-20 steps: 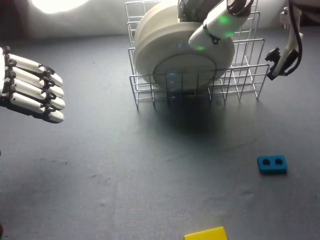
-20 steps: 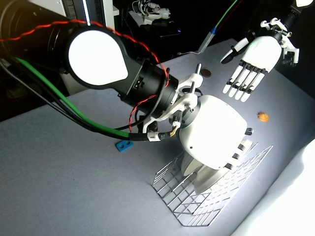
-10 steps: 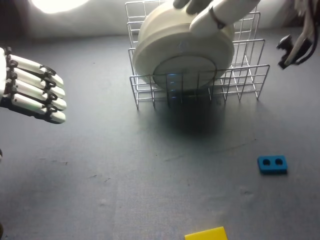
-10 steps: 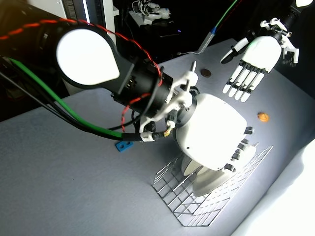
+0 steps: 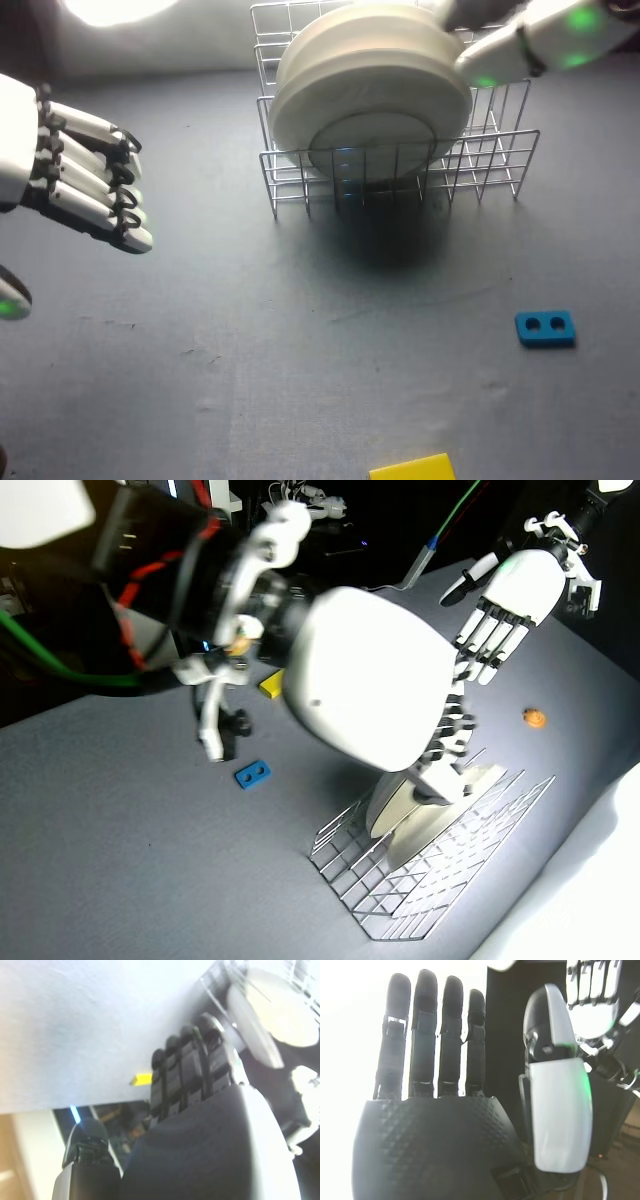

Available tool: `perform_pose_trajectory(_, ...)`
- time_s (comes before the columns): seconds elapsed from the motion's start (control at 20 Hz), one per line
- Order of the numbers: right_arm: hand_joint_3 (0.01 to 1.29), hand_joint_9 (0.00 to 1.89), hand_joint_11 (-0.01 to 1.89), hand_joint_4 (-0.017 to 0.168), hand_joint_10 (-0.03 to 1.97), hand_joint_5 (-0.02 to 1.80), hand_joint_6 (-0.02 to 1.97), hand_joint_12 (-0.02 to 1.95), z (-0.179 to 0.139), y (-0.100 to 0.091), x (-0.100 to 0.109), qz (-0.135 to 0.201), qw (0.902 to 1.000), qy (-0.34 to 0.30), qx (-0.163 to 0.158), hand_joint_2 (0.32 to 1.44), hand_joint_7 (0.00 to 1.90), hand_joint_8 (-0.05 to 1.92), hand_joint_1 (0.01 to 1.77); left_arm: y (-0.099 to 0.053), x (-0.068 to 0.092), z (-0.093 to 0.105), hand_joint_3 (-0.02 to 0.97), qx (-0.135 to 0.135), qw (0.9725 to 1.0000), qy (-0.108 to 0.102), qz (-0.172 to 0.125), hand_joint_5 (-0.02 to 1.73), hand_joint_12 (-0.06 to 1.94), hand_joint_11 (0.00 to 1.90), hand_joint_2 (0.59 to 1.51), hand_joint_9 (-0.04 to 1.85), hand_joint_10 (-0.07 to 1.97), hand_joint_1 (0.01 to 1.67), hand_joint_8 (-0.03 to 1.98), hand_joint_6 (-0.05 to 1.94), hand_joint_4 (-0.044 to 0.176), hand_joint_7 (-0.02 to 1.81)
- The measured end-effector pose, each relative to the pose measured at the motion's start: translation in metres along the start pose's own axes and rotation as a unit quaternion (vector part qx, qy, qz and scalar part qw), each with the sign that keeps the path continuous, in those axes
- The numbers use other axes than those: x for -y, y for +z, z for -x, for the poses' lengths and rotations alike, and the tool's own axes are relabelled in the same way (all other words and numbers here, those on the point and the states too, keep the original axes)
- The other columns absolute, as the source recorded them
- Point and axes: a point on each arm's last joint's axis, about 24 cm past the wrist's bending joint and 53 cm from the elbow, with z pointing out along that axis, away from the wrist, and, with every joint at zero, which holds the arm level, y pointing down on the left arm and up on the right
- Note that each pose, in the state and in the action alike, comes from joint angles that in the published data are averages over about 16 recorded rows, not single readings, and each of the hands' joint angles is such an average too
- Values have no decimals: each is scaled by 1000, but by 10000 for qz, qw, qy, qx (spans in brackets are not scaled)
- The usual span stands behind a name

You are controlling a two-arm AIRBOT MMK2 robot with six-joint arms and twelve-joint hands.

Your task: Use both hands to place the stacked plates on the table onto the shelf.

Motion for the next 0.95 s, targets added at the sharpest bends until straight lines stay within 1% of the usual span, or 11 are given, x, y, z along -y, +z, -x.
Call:
perform_pose_trajectory(0.1,11,969,751,-1,745,911,652,1367,3,-14,5,-10,9996,-261,45,1080,987,666,657,2,5,5,15,55,10000,-10,-79,621,1151,486,1273,654,729,88,686,678,1,687)
perform_pose_trajectory(0.15,11,1001,816,-1,865,936,771,1430,5,-20,7,-2,9993,-374,72,1107,1014,784,615,3,8,8,14,81,9999,-15,-118,702,1249,590,1284,748,850,125,807,795,6,778)
perform_pose_trajectory(0.35,11,1141,1096,-2,1345,1033,1247,1678,11,-43,10,100,9968,-774,182,1214,1121,1256,483,6,17,14,10,141,9996,-17,-247,1019,1617,1010,1324,1115,1333,282,1287,1261,36,1131)
perform_pose_trajectory(0.55,11,1261,1374,-4,1799,1110,1716,1886,13,-59,4,339,9929,-1117,250,1309,1216,1719,429,9,23,15,6,132,9993,-6,-346,1287,1879,1373,1349,1386,1793,439,1751,1719,67,1390)
perform_pose_trajectory(0.65,11,1322,1489,-4,1912,1142,1874,1916,12,-64,0,464,9907,-1247,269,1351,1259,1869,436,10,25,14,4,113,9992,-3,-377,1389,1925,1506,1353,1494,1914,515,1893,1861,82,1487)
perform_pose_trajectory(0.7,12,1347,1530,-5,1920,1156,1903,1912,13,-66,-1,510,9898,-1297,281,1369,1276,1893,441,10,26,14,3,108,9992,-3,-384,1430,1925,1555,1356,1542,1924,547,1906,1879,88,1530)
perform_pose_trajectory(0.8,12,1376,1583,-6,1928,1173,1911,1912,13,-69,-6,617,9878,-1397,310,1406,1297,1905,460,11,27,13,2,98,9992,-2,-399,1491,1932,1625,1355,1616,1933,609,1910,1883,103,1598)
perform_pose_trajectory(0.9,12,1382,1597,-7,1932,1172,1920,1914,12,-71,-10,712,9858,-1485,326,1425,1298,1909,483,12,28,13,1,85,9991,0,-418,1504,1934,1644,1348,1636,1938,646,1915,1883,121,1613)
perform_pose_trajectory(0.95,12,1381,1598,-8,1932,1169,1920,1914,12,-72,-11,748,9850,-1521,325,1425,1297,1909,493,12,29,12,0,78,9991,1,-426,1504,1933,1639,1347,1632,1938,649,1913,1882,125,1608)
